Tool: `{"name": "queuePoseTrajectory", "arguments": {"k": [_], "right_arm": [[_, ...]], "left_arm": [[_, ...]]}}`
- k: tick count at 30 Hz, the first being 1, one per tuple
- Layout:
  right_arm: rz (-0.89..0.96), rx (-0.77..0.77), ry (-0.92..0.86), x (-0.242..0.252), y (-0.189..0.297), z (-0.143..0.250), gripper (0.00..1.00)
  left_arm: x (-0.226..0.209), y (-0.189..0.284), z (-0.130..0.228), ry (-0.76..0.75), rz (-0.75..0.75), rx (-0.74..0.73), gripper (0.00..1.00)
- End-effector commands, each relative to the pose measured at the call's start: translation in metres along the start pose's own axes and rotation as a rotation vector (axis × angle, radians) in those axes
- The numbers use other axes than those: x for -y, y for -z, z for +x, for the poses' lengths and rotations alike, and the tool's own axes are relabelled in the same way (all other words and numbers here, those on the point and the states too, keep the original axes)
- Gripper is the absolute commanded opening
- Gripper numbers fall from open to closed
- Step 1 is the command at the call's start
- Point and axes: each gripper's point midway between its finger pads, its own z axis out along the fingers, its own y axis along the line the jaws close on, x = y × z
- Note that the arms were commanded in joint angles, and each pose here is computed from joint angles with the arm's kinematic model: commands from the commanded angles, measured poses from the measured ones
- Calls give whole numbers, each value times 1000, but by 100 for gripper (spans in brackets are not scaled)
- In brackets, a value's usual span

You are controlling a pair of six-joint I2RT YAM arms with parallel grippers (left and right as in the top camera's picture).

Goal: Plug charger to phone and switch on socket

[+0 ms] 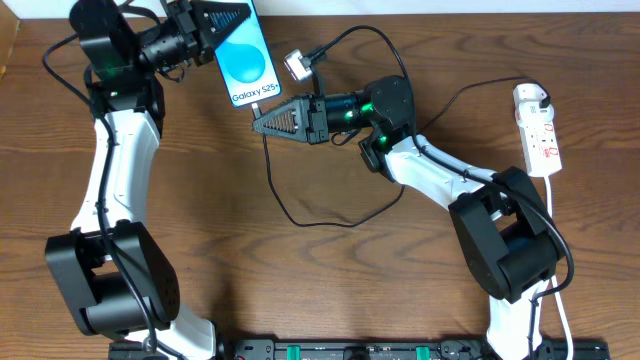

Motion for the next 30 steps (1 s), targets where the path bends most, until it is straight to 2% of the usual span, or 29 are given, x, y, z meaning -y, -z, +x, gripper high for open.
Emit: {"name": "queuePoseTrajectory", "arguments": {"k": [1,30], "right_arm": [[1,20,6,0,-1,-4,1],[4,32,7,0,-1,-6,1]], "left_arm": [[6,10,-10,-43,-5,34,7],[11,1,2,-61,17,-20,7]]}}
